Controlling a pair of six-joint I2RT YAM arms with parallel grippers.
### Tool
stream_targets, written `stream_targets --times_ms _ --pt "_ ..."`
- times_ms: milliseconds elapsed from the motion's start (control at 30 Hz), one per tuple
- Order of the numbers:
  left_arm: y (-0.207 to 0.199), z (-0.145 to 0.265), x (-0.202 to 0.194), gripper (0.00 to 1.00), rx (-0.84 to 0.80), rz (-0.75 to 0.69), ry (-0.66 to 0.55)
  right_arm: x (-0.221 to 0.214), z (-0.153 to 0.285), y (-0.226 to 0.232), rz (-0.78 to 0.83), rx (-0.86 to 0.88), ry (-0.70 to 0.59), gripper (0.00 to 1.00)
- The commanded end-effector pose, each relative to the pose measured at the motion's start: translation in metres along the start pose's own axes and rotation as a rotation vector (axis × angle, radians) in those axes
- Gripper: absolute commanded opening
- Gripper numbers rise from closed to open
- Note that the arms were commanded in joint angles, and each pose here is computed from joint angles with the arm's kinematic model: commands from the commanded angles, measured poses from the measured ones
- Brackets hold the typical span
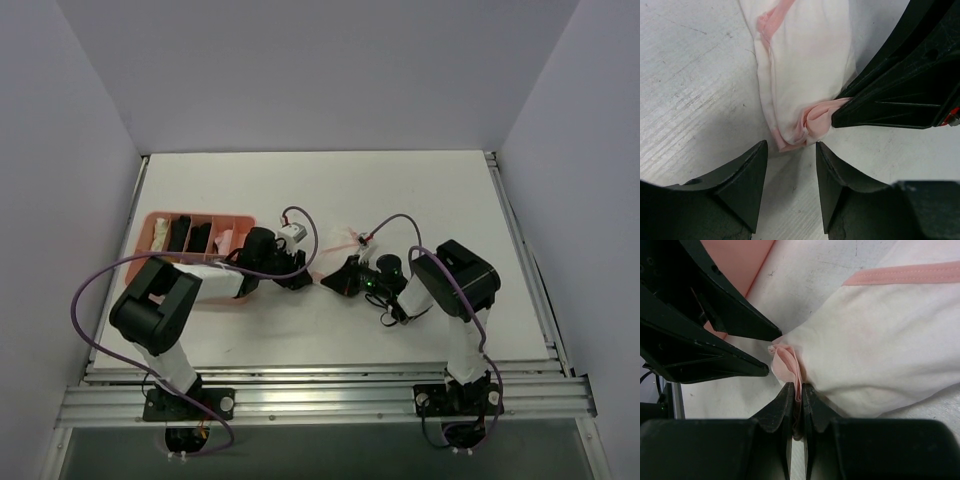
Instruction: Roll the underwear
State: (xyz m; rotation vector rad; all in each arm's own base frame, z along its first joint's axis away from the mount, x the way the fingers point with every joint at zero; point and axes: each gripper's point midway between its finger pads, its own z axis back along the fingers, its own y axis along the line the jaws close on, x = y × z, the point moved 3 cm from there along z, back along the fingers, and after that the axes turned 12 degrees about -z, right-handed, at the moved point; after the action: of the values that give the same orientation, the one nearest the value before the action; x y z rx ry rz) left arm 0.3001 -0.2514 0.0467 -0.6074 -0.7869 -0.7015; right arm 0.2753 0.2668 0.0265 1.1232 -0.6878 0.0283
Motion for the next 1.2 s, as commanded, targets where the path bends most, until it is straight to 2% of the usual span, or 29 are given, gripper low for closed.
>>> stream_targets --times_ms 0,200,500,667,933,1167 --pt "-0.003 0.016 0.026 0.51 0.03 -0.053 -0.083 -0.025 0.01 -0.023 -0.068 -0.095 0.088 0.0" --pt "-0.02 0.034 0.05 0.46 -0.051 -0.107 -0.114 -0.036 0.016 -0.032 -0.137 -0.149 0.16 0.0" --pt "-0.048 0.026 0.039 0.32 -0.231 -0.172 -0.107 -0.044 0.017 -0.029 -0.237 -0.082 0.171 0.0" --pt "-0.047 0.014 0.043 0.31 -0.241 -0.182 -0.129 -0.043 0.017 -0.025 -0.281 -0.072 0.172 0.0" --pt "-0.035 -0.012 0.026 0.3 -0.226 -0.131 -0.101 -0.045 0.017 -0.029 -0.344 -0.092 0.17 0.0" --pt "-0.036 -0.02 0.028 0.29 -0.242 -0.132 -0.163 -0.051 0.018 -0.037 -0.355 -0.108 0.173 0.0"
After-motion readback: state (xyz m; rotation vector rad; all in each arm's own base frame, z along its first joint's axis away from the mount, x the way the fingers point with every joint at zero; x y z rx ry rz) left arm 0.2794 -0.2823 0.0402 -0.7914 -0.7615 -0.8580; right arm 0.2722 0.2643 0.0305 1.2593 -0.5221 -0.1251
